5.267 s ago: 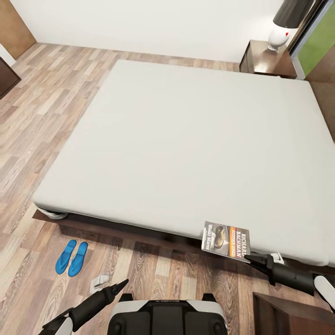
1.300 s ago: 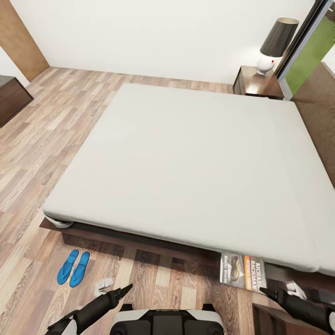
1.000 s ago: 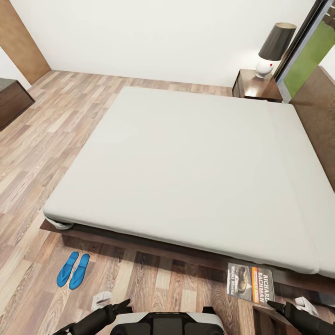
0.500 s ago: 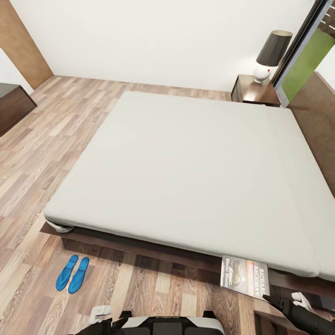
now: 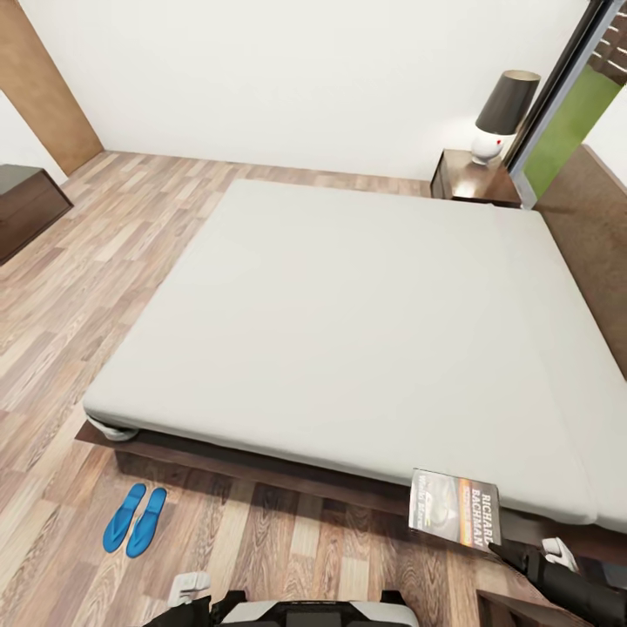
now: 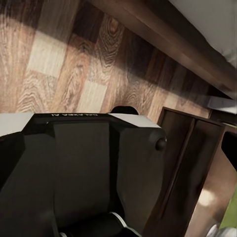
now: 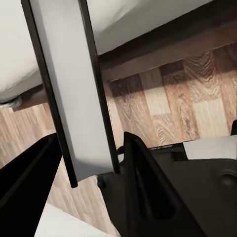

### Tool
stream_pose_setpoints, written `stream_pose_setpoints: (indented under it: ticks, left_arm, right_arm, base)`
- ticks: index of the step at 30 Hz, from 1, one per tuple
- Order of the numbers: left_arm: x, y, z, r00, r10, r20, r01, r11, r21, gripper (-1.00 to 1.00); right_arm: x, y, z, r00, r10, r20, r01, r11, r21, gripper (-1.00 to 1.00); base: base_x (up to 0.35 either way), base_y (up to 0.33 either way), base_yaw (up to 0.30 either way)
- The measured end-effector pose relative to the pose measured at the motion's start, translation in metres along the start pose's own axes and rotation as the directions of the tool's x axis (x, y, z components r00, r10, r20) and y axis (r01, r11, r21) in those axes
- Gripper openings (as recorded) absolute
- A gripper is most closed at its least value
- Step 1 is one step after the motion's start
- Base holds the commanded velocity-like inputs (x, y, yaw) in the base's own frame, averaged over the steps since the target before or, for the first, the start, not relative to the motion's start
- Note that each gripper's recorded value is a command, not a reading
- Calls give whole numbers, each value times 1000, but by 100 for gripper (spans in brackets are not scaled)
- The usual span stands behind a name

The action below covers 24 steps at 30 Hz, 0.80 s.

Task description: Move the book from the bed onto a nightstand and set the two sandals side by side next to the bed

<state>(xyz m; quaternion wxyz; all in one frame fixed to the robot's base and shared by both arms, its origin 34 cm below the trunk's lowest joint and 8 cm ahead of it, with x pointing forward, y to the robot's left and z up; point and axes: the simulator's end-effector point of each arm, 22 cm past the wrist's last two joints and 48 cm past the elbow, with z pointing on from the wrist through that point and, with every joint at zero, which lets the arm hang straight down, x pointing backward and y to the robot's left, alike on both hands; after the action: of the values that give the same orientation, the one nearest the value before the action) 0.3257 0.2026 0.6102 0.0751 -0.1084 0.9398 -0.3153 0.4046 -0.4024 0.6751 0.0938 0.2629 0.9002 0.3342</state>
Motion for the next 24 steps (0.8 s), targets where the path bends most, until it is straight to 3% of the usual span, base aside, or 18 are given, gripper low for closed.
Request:
stream_pose_setpoints:
  ticks: [10, 12, 17, 24]
  left_arm:
    - [-5, -4, -1, 1000, 8, 12, -8, 1000, 5, 100]
    - [-6, -5, 0, 1000, 10, 14, -10, 1000, 6, 100]
    - [-9, -7, -1, 1000, 18, 18, -18, 1000, 9, 100]
    - [-13, -10, -2, 999, 26, 25, -26, 1000, 12, 100]
  right_arm:
    - [-12, 26, 13, 997, -75, 10, 75, 996, -43, -100]
    - [17, 42, 39, 995, -99, -34, 96, 992, -77, -100]
    - [62, 61, 69, 978, -164, -130, 150, 982, -112, -100]
    - [73, 75, 77, 968, -195, -158, 173, 975, -142, -100]
  base:
    - [0, 0, 0]
    - [0, 0, 0]
    - [0, 0, 0]
    - [0, 0, 0]
